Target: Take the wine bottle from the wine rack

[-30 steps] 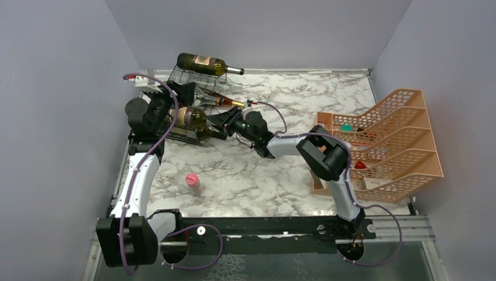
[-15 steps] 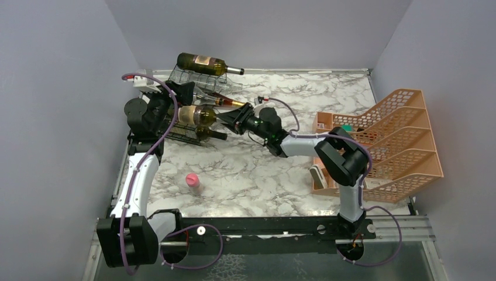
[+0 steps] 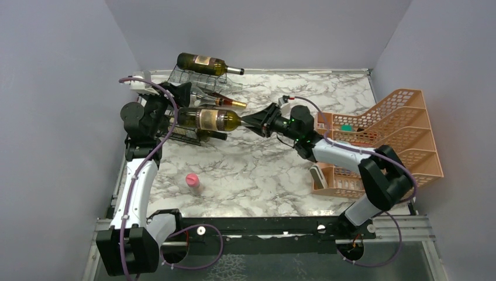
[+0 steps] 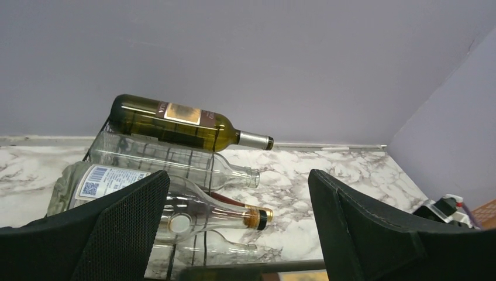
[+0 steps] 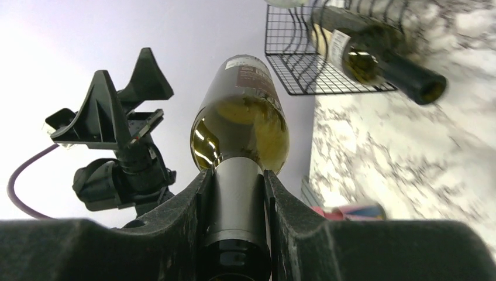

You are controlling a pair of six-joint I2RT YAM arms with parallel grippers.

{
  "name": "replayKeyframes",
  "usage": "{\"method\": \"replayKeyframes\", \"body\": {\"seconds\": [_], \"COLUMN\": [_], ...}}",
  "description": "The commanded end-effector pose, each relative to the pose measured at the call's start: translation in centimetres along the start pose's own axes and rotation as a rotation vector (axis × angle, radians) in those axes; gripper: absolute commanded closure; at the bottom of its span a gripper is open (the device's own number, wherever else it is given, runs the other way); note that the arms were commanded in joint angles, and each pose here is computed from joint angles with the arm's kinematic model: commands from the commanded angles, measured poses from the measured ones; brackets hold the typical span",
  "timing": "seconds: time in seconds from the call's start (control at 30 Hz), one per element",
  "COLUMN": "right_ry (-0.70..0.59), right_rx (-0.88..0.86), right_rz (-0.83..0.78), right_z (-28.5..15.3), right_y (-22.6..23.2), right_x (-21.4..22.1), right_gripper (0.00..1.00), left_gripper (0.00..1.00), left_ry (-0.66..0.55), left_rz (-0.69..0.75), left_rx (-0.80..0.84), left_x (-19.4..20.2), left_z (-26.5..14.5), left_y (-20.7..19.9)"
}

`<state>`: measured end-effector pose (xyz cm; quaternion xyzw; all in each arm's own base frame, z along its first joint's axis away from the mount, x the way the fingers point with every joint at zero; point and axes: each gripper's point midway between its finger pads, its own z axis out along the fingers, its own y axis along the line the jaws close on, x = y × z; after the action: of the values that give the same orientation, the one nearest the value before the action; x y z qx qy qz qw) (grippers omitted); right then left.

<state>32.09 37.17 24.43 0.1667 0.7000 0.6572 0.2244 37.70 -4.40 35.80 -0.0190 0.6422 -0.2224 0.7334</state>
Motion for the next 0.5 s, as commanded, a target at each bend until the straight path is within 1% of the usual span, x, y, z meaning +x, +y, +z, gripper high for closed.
{"method": "replayKeyframes", "body": {"seconds": [0.0,0.07,0.1,0.13,0.17,0.3,0.47], "right_ry": [0.022,0.013,0.013,0.002,0.01,0.0,-0.025], "right_rx": [-0.077,-0.044,0.009,0.014,0.069,0.185,0.336], "right_rz": [-0.078,-0.114,-0.118,-0.141,-0.155,-0.204,-0.256], "right_z": [-4.7,-6.7,-7.8,-8.8,-9.8,-13.7,-16.3], "right_y": [4.9,5.3,4.9,5.6,5.1,4.6,2.7], "right_x": [-1.1,-2.1,-2.6,-3.3,-3.5,-5.2,-7.0], "right_gripper": [0.99,0.99,0.99,0.99,0.99,0.99,0.99], "left_gripper": [0.06,0.06,0.06,0.06,0.06,0.06,0.07], "left_ry": [-0.03,-0.023,-0.023,-0.021,-0.018,-0.01,-0.009], "left_rz": [0.047,0.04,0.036,0.03,0.025,0.0,0.006], "left_rx": [-0.024,-0.019,-0.02,-0.021,-0.019,0.002,0.009], "left_x": [-1.4,-1.2,-1.1,-1.0,-0.9,-0.7,-0.5], "left_z": [-0.2,-0.1,-0.1,-0.1,0.0,0.2,0.2], "left_y": [0.3,0.2,0.2,0.3,0.3,0.0,-0.1]}}
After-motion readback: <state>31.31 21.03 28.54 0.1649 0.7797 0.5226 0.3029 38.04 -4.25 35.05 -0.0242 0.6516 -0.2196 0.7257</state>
